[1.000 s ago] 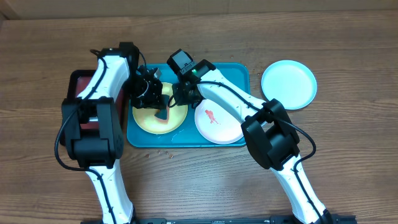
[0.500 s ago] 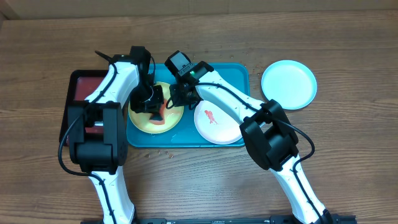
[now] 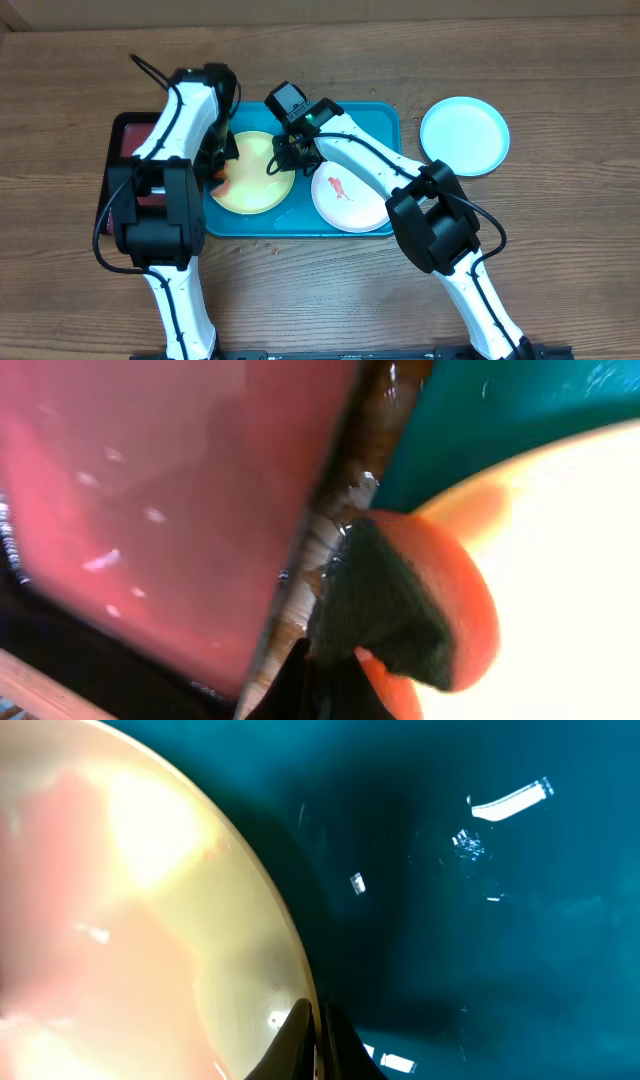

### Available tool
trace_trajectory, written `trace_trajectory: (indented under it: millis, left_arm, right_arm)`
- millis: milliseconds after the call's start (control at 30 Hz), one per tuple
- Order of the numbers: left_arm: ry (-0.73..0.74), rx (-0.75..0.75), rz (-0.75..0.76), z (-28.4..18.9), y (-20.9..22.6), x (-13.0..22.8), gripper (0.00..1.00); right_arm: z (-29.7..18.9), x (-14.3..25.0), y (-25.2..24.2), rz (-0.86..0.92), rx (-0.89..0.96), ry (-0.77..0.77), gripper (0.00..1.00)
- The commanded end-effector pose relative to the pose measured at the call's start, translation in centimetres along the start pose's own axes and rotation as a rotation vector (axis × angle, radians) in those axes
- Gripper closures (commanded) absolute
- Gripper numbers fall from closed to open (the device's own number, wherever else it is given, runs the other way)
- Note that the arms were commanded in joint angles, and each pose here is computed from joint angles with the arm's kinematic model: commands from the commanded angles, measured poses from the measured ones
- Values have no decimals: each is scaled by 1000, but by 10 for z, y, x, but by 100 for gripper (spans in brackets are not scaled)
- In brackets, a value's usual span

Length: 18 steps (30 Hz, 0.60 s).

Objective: Clean dirty plates on tray and stack at the side
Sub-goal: 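Return the sponge to the red water tray with the left gripper, then lift the yellow plate off the teal tray with the right gripper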

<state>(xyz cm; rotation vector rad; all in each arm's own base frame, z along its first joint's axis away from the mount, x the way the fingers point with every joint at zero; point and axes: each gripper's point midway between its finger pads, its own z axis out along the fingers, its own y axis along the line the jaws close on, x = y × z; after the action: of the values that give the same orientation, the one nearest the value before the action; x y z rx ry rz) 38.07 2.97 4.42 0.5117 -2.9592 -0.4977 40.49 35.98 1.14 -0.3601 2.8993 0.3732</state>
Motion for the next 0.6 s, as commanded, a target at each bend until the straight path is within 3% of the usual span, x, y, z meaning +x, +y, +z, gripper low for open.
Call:
trace_trajectory:
  millis: [0,233,567]
  left_arm:
    - [-82,78,-126,-37,18,-28,96]
    - [-82,311,-281,-60,51,-39,96]
    - [-14,300,-375,-17,99,-35,96]
  right_arm:
    - [4,1,-21,17,77,8,96]
    - [-51,-30,0,-66,46,-93,96]
    - [-143,-71,-10,-165,351,-325,96]
